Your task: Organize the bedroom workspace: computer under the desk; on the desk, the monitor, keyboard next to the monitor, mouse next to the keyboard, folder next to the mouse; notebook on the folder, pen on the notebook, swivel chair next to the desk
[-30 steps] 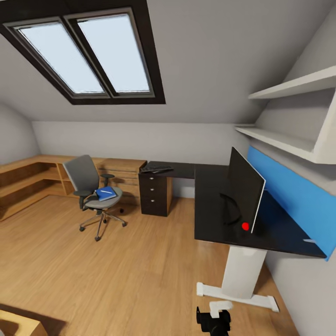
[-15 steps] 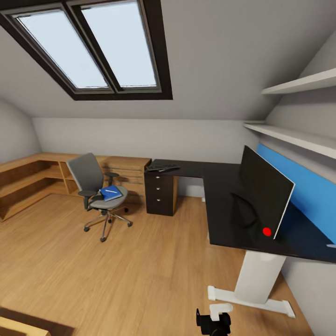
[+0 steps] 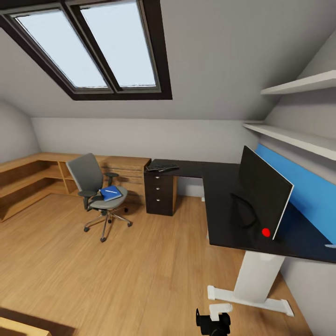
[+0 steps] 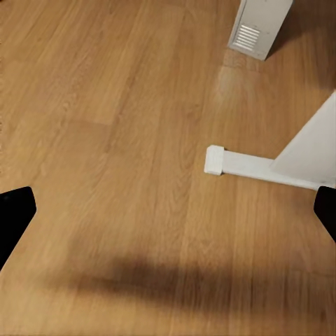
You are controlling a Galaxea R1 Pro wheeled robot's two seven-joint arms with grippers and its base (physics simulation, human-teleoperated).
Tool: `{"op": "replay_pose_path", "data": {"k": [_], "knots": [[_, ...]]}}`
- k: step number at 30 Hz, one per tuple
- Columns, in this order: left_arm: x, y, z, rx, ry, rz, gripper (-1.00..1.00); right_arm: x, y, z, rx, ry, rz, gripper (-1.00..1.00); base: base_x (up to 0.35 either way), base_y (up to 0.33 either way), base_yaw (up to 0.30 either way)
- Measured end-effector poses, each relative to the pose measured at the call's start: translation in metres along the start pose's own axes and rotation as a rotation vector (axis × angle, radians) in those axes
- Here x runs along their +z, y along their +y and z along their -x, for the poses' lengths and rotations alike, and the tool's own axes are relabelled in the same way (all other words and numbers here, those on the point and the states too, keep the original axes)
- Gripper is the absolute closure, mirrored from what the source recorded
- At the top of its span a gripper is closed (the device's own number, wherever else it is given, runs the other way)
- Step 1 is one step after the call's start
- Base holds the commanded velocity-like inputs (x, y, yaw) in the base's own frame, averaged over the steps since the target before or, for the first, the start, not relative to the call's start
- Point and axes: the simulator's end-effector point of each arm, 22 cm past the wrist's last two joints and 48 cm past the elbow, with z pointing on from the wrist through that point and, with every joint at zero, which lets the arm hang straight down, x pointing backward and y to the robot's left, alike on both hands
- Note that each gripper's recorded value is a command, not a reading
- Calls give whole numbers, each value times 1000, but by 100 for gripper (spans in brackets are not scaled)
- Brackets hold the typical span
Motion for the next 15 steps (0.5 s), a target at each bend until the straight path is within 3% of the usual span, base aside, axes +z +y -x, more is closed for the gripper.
{"op": "replay_pose_path", "data": {"k": [7,15], "knots": [[-6,1,1,-3,2,-2,-100,-6,0,4,0,0,0,-100,0,19,0],[-13,3,1,-1,8,-3,-100,-12,0,7,1,0,1,-100,35,276,0]]}}
